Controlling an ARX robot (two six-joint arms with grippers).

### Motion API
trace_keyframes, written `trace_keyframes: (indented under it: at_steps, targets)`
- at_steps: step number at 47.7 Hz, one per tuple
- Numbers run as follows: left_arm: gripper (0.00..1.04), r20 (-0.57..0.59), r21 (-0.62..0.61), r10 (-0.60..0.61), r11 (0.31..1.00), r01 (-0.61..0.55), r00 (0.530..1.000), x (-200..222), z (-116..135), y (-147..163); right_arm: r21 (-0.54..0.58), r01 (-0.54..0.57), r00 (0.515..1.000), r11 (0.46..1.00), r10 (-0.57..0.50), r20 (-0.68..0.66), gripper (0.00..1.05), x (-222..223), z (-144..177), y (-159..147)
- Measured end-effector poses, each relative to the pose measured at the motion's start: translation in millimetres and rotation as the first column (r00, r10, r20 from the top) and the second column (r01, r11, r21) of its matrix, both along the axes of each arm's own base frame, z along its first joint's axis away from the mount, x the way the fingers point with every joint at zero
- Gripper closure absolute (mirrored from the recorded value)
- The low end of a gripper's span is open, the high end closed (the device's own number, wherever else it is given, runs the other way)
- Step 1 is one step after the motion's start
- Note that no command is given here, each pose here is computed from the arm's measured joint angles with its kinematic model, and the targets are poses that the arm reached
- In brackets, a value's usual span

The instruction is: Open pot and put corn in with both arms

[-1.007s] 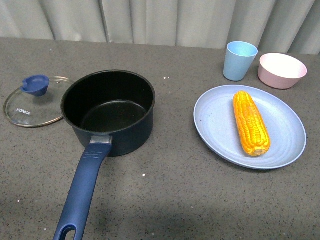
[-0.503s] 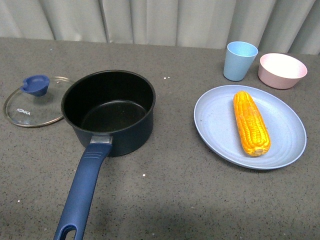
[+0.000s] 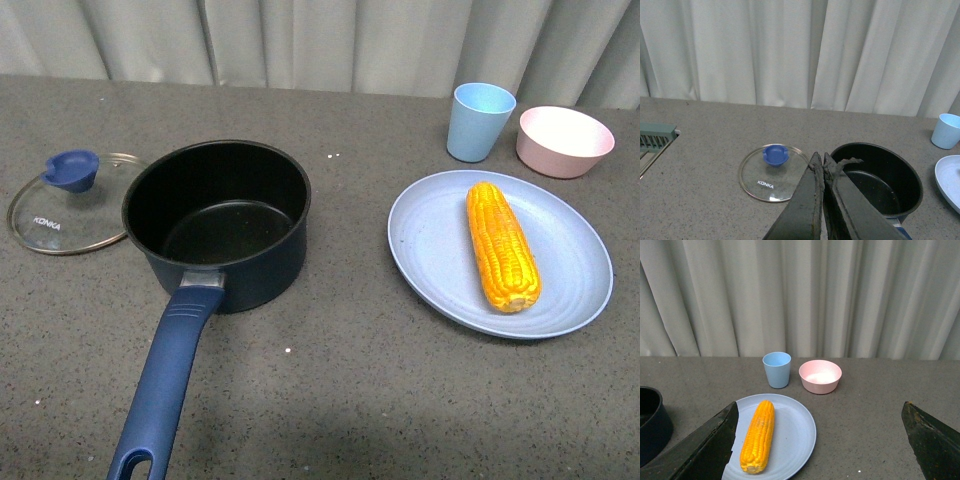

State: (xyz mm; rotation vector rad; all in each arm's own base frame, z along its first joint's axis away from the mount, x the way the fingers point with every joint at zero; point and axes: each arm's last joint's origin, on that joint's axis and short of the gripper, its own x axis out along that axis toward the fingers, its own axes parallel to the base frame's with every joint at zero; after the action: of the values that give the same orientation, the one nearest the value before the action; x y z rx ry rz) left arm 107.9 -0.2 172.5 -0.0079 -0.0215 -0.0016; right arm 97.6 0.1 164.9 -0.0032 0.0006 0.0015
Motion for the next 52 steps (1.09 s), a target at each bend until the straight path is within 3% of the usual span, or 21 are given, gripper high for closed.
trace_keyframes:
  at_steps: [17,21,26,28,31,41,47,52]
  targets:
    - [1.0,-0.007,0.0,-0.001,1.0,0.001,1.0,-11,-3,0,0.0,0.0,1.0,1.0,0.0,0.0,0.09,0,0,0]
    - [0.81,-0.006,0.0,-0.001,1.0,0.001,1.0,-11,-3,0,-0.002,0.005,1.0,1.0,-0.005,-0.002,0.09,0,0,0]
    - [0.59,-0.006,0.0,0.0,1.0,0.0,1.0,-11,-3,0,-0.071,0.341,0.936,0.937,-0.346,-0.068,0.09,4,-5,-4]
    - [0.52,-0.006,0.0,0.0,1.0,0.0,1.0,-11,-3,0,-0.091,0.376,0.921,0.922,-0.383,-0.078,0.09,6,-6,-5]
    - [0.38,-0.006,0.0,0.0,1.0,0.0,1.0,-11,-3,0,-0.099,0.347,0.931,0.933,-0.355,-0.088,0.09,13,-2,-6]
    - [0.06,-0.006,0.0,-0.001,1.0,0.001,1.0,-11,-3,0,-0.029,0.264,0.95,0.964,-0.265,-0.166,0.09,48,12,-15]
    - [0.06,-0.006,0.003,-0.001,1.0,0.001,1.0,-11,-3,0,0.049,0.196,0.945,0.979,-0.175,-0.275,0.09,94,14,-22]
    - [0.06,-0.006,0.003,-0.001,1.0,0.001,1.0,-11,-3,0,0.103,0.17,0.902,0.98,-0.113,-0.417,0.09,140,9,-24]
